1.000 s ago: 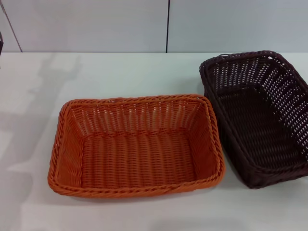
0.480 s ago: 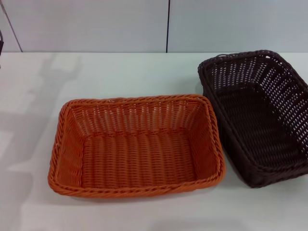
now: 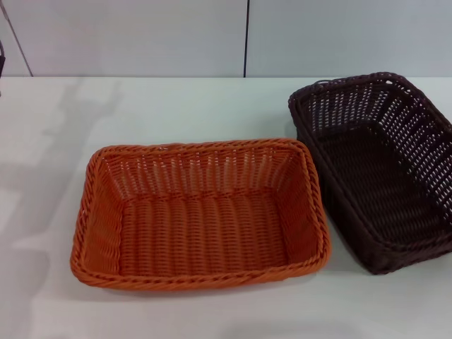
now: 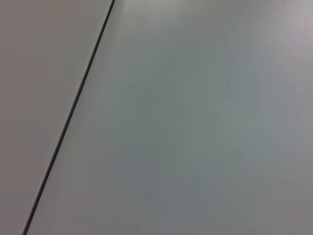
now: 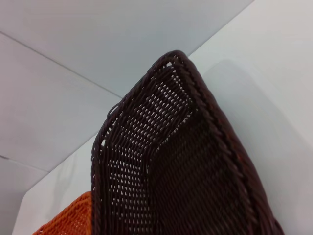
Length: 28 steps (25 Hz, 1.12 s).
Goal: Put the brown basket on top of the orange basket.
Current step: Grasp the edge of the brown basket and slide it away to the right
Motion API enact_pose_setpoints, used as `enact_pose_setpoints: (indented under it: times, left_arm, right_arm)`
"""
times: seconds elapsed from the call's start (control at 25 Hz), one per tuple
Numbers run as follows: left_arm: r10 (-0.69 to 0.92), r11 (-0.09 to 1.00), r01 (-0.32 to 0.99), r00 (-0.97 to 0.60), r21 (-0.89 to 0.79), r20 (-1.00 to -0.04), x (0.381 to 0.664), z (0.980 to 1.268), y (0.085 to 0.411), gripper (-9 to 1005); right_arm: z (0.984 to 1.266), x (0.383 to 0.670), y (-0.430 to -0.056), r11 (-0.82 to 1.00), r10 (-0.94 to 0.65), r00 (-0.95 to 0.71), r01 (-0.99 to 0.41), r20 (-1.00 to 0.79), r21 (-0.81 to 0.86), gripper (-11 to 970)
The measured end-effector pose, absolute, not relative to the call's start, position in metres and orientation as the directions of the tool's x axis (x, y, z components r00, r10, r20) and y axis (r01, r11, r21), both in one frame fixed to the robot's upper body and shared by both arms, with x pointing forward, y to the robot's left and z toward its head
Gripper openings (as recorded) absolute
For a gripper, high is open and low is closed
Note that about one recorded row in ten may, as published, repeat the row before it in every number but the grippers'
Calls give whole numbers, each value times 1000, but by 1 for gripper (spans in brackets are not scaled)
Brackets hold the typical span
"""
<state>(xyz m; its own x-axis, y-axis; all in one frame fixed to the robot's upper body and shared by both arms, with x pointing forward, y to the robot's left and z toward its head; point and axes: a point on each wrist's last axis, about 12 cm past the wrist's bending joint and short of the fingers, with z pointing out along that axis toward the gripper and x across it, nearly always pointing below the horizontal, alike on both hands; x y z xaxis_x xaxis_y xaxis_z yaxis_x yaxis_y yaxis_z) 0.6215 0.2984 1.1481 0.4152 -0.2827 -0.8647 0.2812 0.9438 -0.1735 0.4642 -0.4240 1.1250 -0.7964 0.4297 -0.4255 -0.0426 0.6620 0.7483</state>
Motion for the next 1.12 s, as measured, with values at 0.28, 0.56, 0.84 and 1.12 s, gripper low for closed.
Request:
enact_pose_setpoints:
  times: [0.28, 0.56, 0.84, 1.12]
  left_arm:
    - [-283, 943, 282, 414, -174, -865, 624, 1150, 297, 834]
    - [-283, 944, 279, 414, -176, -865, 626, 1151, 296, 833]
    - [-272, 948, 271, 420, -167, -866, 630, 1157, 298, 834]
    - [-261, 949, 274, 411, -154, -874, 637, 1161, 292, 834]
  right_arm:
    - [1129, 470, -430, 675, 428, -790, -43, -439, 736, 705]
    - [1140, 465, -440, 731, 411, -788, -17, -459, 682, 705]
    - [1148, 456, -434, 765, 385, -775, -36, -502, 643, 705]
    - [1136, 455, -424, 749, 377, -783, -56, -494, 661, 706]
